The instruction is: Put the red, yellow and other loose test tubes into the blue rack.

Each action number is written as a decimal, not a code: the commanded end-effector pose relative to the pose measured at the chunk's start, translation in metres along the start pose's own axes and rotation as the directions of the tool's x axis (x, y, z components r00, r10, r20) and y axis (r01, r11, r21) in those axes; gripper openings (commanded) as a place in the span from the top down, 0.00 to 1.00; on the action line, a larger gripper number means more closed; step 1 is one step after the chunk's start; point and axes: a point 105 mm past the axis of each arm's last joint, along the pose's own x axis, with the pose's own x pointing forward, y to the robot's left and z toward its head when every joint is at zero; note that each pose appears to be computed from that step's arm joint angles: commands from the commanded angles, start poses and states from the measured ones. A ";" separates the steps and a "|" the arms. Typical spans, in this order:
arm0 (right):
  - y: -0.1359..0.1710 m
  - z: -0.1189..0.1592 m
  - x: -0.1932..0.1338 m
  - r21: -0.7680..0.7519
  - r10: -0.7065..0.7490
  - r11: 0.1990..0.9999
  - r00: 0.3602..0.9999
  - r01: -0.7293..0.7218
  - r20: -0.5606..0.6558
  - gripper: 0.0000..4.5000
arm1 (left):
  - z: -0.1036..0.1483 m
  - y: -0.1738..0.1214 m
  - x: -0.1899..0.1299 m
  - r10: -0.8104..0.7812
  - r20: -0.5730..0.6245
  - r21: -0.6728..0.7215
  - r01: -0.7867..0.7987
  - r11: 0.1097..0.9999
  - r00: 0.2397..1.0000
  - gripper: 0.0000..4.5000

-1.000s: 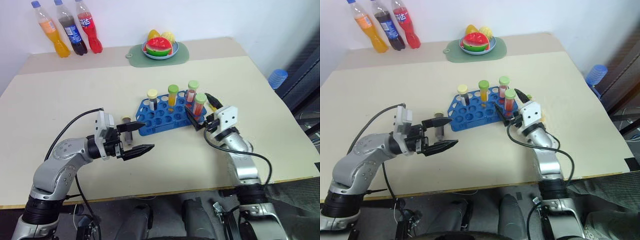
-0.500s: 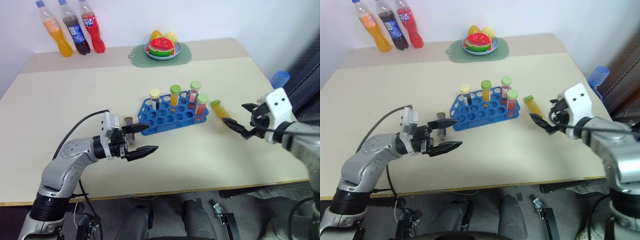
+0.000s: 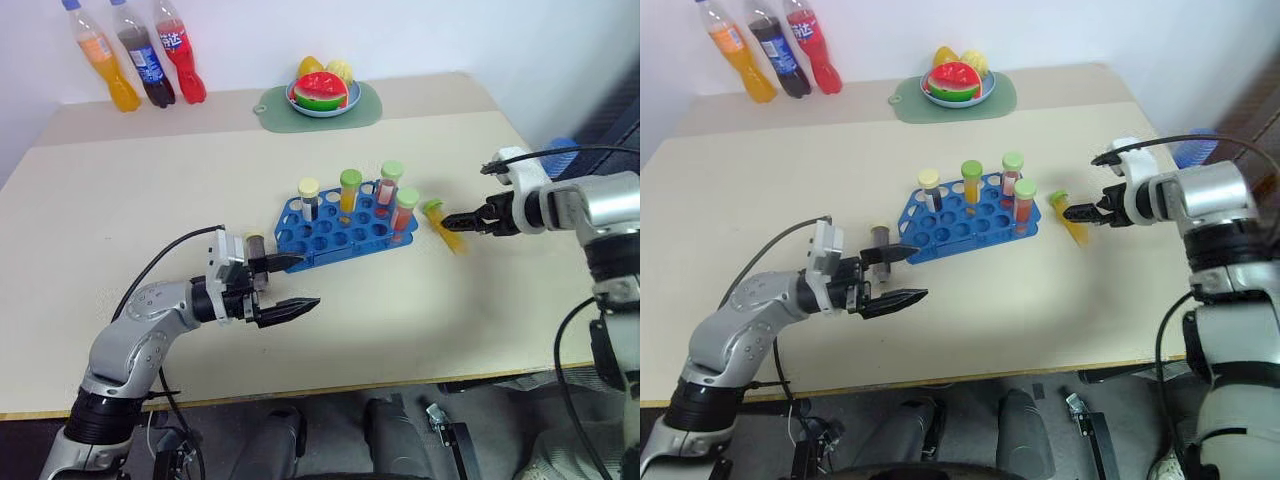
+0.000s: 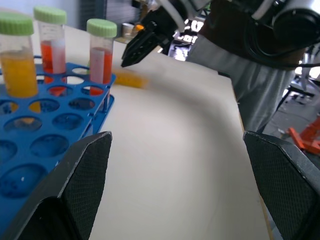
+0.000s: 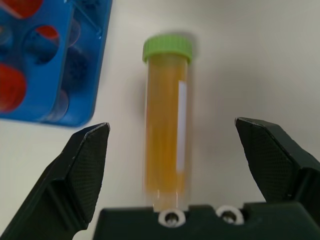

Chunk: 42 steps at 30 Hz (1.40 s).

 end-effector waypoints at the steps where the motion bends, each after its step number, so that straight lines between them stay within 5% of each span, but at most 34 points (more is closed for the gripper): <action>1: -0.001 0.014 0.005 -0.038 0.012 0.999 1.000 -0.011 0.009 0.01 | 0.012 -0.004 -0.006 0.026 0.022 0.050 -0.027 0.998 0.999 0.03; 3: 0.000 0.010 0.017 -0.081 0.008 0.997 1.000 -0.011 -0.030 0.01 | 0.012 -0.005 -0.010 0.046 0.019 0.053 -0.047 0.997 0.999 0.03; 6: 0.001 0.001 0.028 -0.130 0.007 0.991 0.997 -0.017 -0.079 0.20 | 0.013 -0.007 -0.013 0.067 0.019 0.053 -0.068 0.996 0.998 0.03; 12: -0.006 -0.008 0.030 -0.213 -0.020 0.977 0.994 -0.005 -0.112 0.81 | 0.013 -0.008 -0.015 0.088 0.021 0.050 -0.089 0.995 0.996 0.03; 19: -0.042 -0.028 -0.029 -0.540 -0.160 0.838 0.980 0.073 -0.116 0.81 | 0.012 -0.005 -0.012 0.081 0.033 0.041 -0.082 0.996 0.996 0.03; 23: -0.022 -0.054 -0.064 -0.619 -0.078 0.785 0.984 -0.037 -0.158 0.81 | 0.011 -0.002 -0.008 0.055 0.034 0.036 -0.056 0.998 0.998 0.03; 27: 0.037 -0.057 -0.084 -0.652 0.226 0.726 0.972 -0.216 -0.071 0.81 | 0.011 0.003 -0.004 0.028 0.032 0.036 -0.029 0.999 0.999 0.03; 30: 0.089 -0.040 -0.092 -0.702 0.482 0.665 0.864 -0.254 0.144 0.81 | 0.010 0.007 -0.005 0.020 0.032 0.038 -0.022 0.999 0.999 0.03; 34: 0.147 0.001 -0.090 -0.667 0.673 0.697 0.559 -0.263 0.484 0.81 | -0.001 0.017 -0.017 0.063 0.022 0.005 -0.063 0.998 0.998 0.03; 38: 0.170 0.021 -0.071 -0.591 0.592 0.791 0.438 -0.156 0.676 0.81 | -0.002 0.020 -0.025 0.100 0.031 -0.022 -0.099 0.995 0.995 0.03; 42: 0.183 0.040 -0.034 -0.384 0.365 0.923 0.340 -0.012 0.867 0.81 | -0.007 0.020 -0.035 0.131 0.021 -0.029 -0.130 0.991 0.991 0.03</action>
